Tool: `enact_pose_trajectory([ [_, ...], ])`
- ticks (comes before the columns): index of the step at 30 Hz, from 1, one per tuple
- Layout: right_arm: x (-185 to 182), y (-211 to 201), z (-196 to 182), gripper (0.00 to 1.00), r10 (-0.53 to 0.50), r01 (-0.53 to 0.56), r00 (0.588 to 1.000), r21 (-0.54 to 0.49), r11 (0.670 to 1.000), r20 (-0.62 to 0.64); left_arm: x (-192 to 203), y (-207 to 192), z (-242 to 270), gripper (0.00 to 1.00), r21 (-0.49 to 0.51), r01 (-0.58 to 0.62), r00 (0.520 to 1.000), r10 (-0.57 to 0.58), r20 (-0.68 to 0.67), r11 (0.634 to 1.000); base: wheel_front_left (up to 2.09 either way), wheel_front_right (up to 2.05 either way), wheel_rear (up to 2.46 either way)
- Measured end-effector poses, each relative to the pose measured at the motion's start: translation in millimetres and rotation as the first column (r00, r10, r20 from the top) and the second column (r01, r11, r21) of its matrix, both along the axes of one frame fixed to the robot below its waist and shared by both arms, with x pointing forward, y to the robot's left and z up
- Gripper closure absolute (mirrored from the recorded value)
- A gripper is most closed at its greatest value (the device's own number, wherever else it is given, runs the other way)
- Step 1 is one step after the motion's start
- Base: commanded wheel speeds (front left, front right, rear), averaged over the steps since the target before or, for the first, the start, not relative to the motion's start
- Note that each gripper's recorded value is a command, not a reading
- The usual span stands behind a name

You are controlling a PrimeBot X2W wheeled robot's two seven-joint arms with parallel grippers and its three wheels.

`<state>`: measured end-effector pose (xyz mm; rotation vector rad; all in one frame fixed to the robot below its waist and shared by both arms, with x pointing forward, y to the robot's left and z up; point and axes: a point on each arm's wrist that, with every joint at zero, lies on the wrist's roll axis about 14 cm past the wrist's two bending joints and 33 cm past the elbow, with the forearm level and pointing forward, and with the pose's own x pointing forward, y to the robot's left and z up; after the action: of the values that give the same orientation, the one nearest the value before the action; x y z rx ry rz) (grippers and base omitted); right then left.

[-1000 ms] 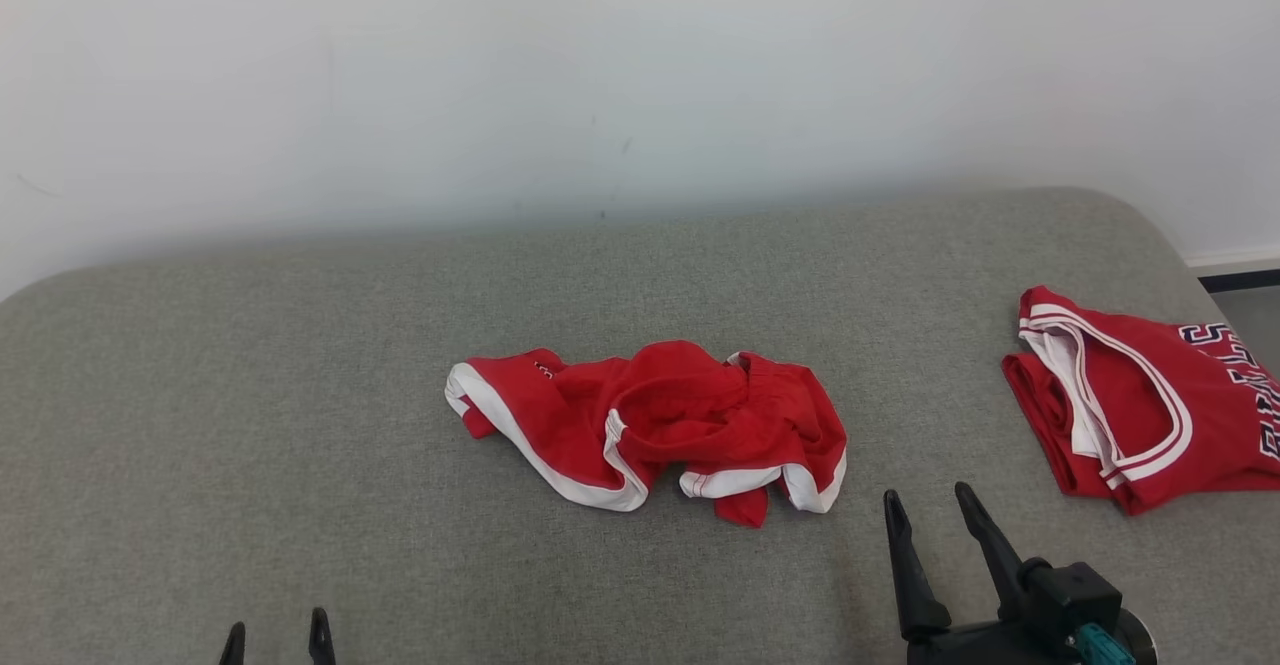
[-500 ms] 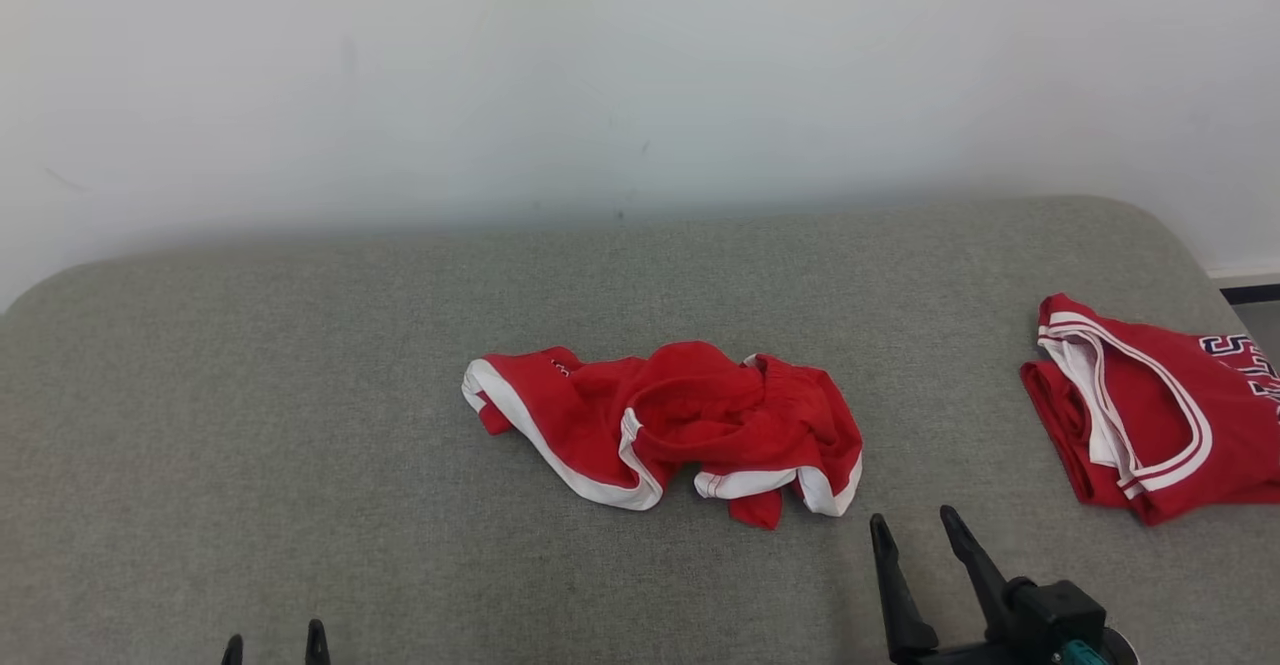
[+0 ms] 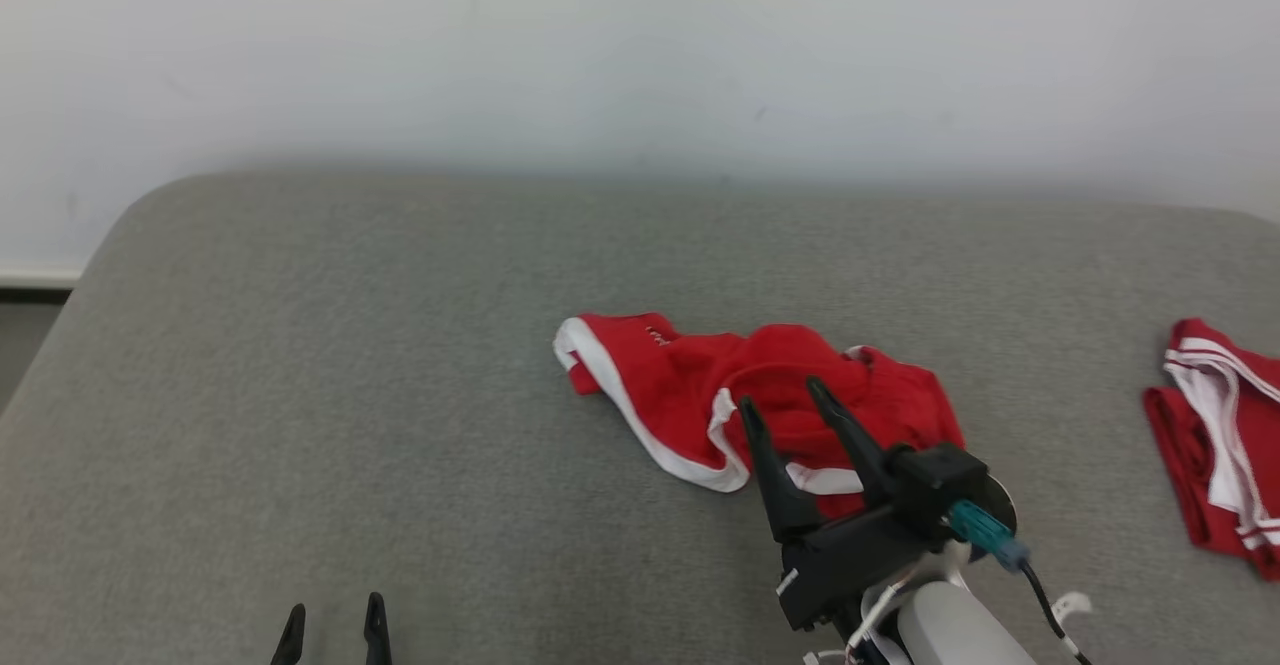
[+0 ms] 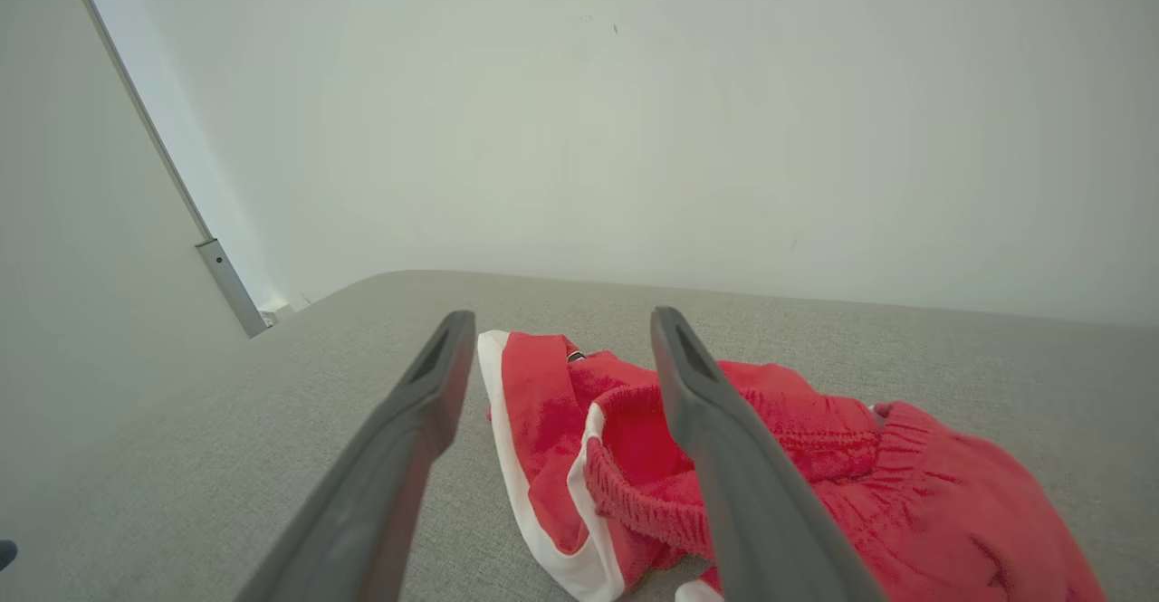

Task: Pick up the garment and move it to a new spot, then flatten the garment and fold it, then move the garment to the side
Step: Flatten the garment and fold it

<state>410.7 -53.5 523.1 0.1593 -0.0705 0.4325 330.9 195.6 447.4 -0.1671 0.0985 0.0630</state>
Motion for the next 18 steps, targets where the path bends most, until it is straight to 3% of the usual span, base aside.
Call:
enact_pose_trajectory([
  [5,17.6,28.9,-23.3,0.00,0.079,-0.083,0.995,-0.064,0.994,-0.067,-9.7,17.1,-8.4,0.00,-0.008,-0.066,0.997,0.066,-0.030,0.998,0.00,0.00,0.00],
  [17,47.2,39.8,-82.3,0.00,0.081,-0.118,0.966,-0.137,0.984,-0.245,-24.2,34.5,-32.8,0.00,-0.032,-0.151,0.982,0.146,-0.119,0.988,0.00,0.00,0.00],
  [18,48.6,40.6,-83.1,0.17,0.083,-0.119,0.965,-0.137,0.983,-0.249,-24.0,34.2,-33.6,0.00,-0.033,-0.151,0.982,0.146,-0.122,0.988,0.00,0.00,0.00],
])
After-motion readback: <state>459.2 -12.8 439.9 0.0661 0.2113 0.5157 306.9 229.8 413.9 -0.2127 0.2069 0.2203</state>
